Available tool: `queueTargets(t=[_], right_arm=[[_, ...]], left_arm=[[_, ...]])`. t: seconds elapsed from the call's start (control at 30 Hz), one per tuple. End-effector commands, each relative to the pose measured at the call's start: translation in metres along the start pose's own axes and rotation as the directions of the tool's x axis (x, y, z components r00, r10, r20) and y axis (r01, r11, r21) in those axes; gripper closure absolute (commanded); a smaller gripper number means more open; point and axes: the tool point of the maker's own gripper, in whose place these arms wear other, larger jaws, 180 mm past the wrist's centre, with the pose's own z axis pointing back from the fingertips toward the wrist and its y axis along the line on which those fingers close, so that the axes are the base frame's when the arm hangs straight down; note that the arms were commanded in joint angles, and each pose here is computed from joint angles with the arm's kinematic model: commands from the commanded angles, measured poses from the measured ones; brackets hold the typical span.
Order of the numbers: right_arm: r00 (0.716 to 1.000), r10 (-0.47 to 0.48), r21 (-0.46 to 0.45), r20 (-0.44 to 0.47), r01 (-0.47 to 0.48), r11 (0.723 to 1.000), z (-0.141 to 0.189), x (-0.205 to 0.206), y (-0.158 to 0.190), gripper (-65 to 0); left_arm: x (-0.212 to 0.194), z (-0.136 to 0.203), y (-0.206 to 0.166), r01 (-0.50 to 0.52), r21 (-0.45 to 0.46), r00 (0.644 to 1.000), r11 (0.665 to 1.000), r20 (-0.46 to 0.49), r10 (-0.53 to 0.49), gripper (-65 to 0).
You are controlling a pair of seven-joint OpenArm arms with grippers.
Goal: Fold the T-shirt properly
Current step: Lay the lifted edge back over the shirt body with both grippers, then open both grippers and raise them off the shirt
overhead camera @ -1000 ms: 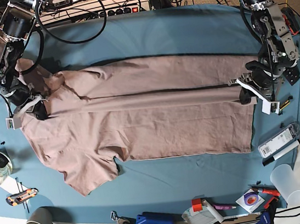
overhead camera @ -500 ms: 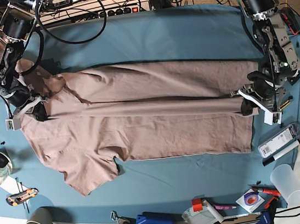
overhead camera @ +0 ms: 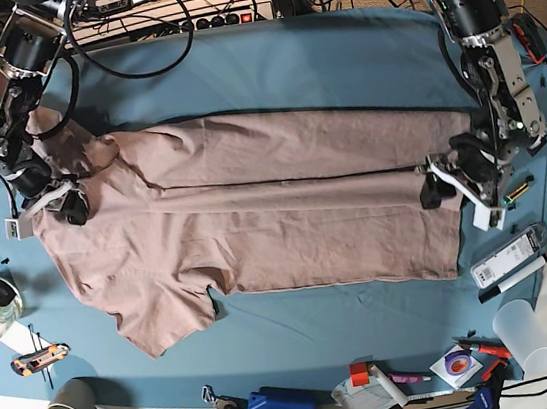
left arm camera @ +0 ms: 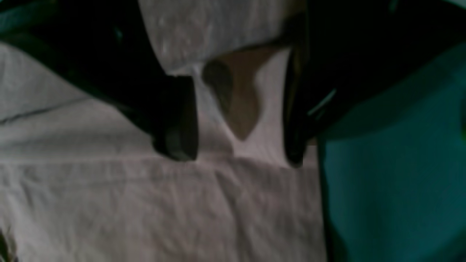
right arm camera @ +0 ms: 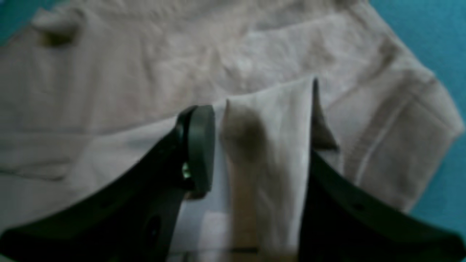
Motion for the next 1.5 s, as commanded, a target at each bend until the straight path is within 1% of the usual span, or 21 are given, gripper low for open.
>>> queueTargets(t=[0.0,0.07,0.13,0.2,0.4,0.57,0.6,0.67,0.8,0.87,1.0,1.13,1.17,1.27,1.33,1.37,1.47], right_arm=[[0.997,0.024,0.010,0.073,-0.025,1.000,0.009,0.033,-0.001,-19.8],[0.997,0.028,0.034,0.078,-0.031,0.999,0.015,0.043,0.003,-19.8],[0.995,0.052,0.029,0.090,-0.055,0.998,0.023,0.054,0.004,-19.8],[0.992,0.073,0.017,0.103,-0.075,0.997,0.029,0.062,0.004,-19.8],[0.993,0.098,-0.015,0.059,-0.098,0.995,0.038,0.061,-0.004,-19.8],[0.991,0.113,-0.022,0.070,-0.112,0.993,0.043,0.069,-0.008,-19.8],[0.991,0.115,-0.024,0.070,-0.114,0.993,0.043,0.070,-0.008,-19.8],[0.990,0.118,-0.024,0.075,-0.116,0.993,0.044,0.073,-0.009,-19.8],[0.990,0.071,0.016,0.118,-0.073,0.997,0.055,0.082,-0.006,-19.7],[0.988,0.054,0.010,0.142,-0.056,0.998,0.067,0.089,-0.010,-19.7],[0.982,0.025,-0.044,0.186,-0.017,0.999,0.098,0.099,-0.031,-19.7],[0.984,0.003,-0.112,0.180,0.017,0.994,0.122,0.093,-0.054,-19.7],[0.984,-0.001,-0.125,0.177,0.024,0.992,0.127,0.090,-0.059,-19.7],[0.992,-0.002,-0.168,0.127,0.023,0.986,0.135,0.074,-0.070,-19.8],[0.997,-0.008,-0.187,0.071,0.021,0.982,0.137,0.058,-0.074,-19.8],[0.999,-0.014,-0.191,0.032,0.020,0.981,0.137,0.048,-0.075,-20.8],[0.997,-0.034,-0.201,-0.070,0.019,0.979,0.141,0.021,-0.078,-27.2]], left_arm=[[0.023,0.003,0.001,0.020,0.000,0.999,1.000,0.042,-0.019,-33.3],[0.027,0.002,-0.002,0.017,-0.014,1.000,1.000,0.019,-0.017,-33.3],[0.034,0.004,-0.008,0.006,-0.045,1.000,0.999,0.014,-0.006,-33.3],[0.041,0.005,-0.011,0.012,-0.056,1.000,0.998,0.007,-0.012,-33.3],[0.043,0.011,0.006,-0.021,0.008,0.999,1.000,-0.027,0.021,-33.3],[0.046,0.025,0.030,0.012,0.061,0.998,0.998,-0.065,-0.008,-33.3],[0.047,0.028,0.035,0.003,0.074,0.998,0.997,-0.070,0.003,-33.3],[0.047,0.033,0.039,-0.018,0.070,0.996,0.997,-0.084,0.024,-33.3],[0.045,0.041,0.038,-0.041,0.033,0.993,0.999,-0.111,0.045,-33.3],[0.046,0.045,0.035,-0.053,0.002,0.993,0.999,-0.107,0.053,-33.3],[0.060,0.061,0.032,-0.056,-0.046,0.998,0.997,-0.027,0.055,-33.3],[0.055,0.081,0.034,-0.025,-0.041,1.000,0.999,-0.007,0.025,-33.2],[0.051,0.086,0.035,-0.014,-0.027,1.000,1.000,-0.012,0.014,-33.2],[0.035,0.103,0.037,0.020,0.010,0.999,1.000,-0.031,-0.019,-33.2],[0.024,0.115,0.036,0.041,0.033,0.998,0.999,-0.043,-0.040,-33.2],[0.018,0.122,0.036,0.051,0.044,0.998,0.998,-0.050,-0.049,-33.3],[0.002,0.141,0.036,0.072,0.080,0.996,0.994,-0.062,-0.068,-33.3]])
